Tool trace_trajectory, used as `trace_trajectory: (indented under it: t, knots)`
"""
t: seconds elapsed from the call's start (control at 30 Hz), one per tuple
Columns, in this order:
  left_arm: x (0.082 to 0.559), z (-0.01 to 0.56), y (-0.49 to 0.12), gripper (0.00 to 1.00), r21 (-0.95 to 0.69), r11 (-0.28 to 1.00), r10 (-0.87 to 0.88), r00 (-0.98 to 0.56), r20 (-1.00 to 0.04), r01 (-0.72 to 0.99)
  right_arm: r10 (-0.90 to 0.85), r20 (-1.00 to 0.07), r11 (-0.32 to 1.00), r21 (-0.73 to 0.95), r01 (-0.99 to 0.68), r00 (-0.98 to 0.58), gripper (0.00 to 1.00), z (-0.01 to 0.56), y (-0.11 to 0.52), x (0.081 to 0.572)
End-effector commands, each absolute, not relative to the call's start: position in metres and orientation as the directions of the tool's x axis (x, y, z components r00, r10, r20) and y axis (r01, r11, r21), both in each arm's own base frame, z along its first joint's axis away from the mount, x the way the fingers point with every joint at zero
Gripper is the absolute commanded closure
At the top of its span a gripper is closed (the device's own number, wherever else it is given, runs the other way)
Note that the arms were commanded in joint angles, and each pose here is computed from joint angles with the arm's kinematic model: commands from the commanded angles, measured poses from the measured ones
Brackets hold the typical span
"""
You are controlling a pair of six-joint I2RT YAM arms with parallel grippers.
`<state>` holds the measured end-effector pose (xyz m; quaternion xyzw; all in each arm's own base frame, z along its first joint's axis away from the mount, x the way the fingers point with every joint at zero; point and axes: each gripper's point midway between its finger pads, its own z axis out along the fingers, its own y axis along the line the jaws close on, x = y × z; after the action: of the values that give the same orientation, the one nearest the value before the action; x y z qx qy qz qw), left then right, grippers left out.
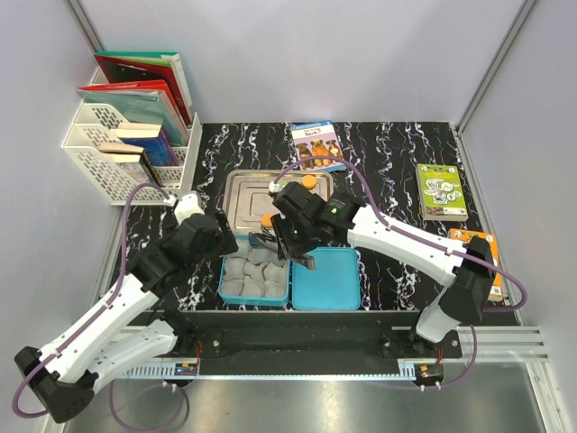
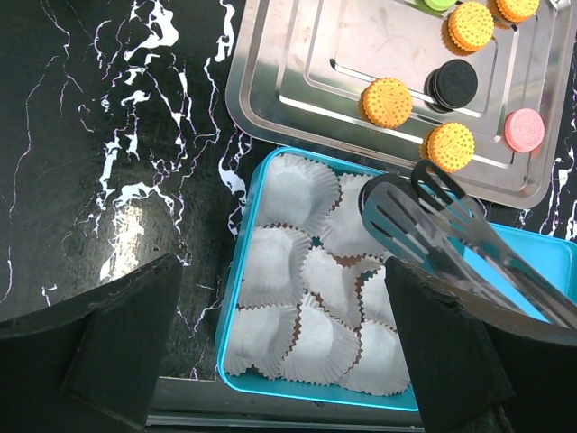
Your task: Pack the cookies
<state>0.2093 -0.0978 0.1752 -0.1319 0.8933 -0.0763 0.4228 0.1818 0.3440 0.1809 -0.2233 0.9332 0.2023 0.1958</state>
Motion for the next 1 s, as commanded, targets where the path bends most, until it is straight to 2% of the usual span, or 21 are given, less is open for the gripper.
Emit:
trace_trajectory:
  t: [0.0, 0.4, 0.6, 0.73, 0.97]
  knots:
    - [0.214, 0.183, -0.107, 0.01, -0.291, 0.945, -0.32, -0.595, -0.738, -0.148, -0.325, -0.504, 0.805, 0.297, -0.513, -0.801, 0.59, 0.203, 0.343, 0.182]
    - [0.215, 0.181, -0.108, 0.01, -0.293, 0.945, -0.319, -0.599, -0.735, -0.144, -0.329, -0.492, 0.807, 0.298, -0.511, -0.806, 0.47, 0.196, 0.343, 0.181]
    - [0.214, 0.178, -0.108, 0.01, -0.292, 0.946, -0.317, -0.603, -0.732, -0.143, -0.324, -0.494, 0.811, 0.293, -0.506, -0.807, 0.48, 0.196, 0.342, 0.181]
    - [0.214, 0.18, -0.108, 0.01, -0.292, 0.946, -0.316, -0.601, -0.734, -0.141, -0.285, -0.547, 0.838, 0.257, -0.482, -0.787, 0.5, 0.212, 0.331, 0.195]
    - [0.214, 0.178, -0.11, 0.01, -0.294, 0.946, -0.316, -0.604, -0.731, -0.138, -0.169, -0.548, 0.904, 0.244, -0.35, -0.819, 0.5, 0.215, 0.281, 0.251]
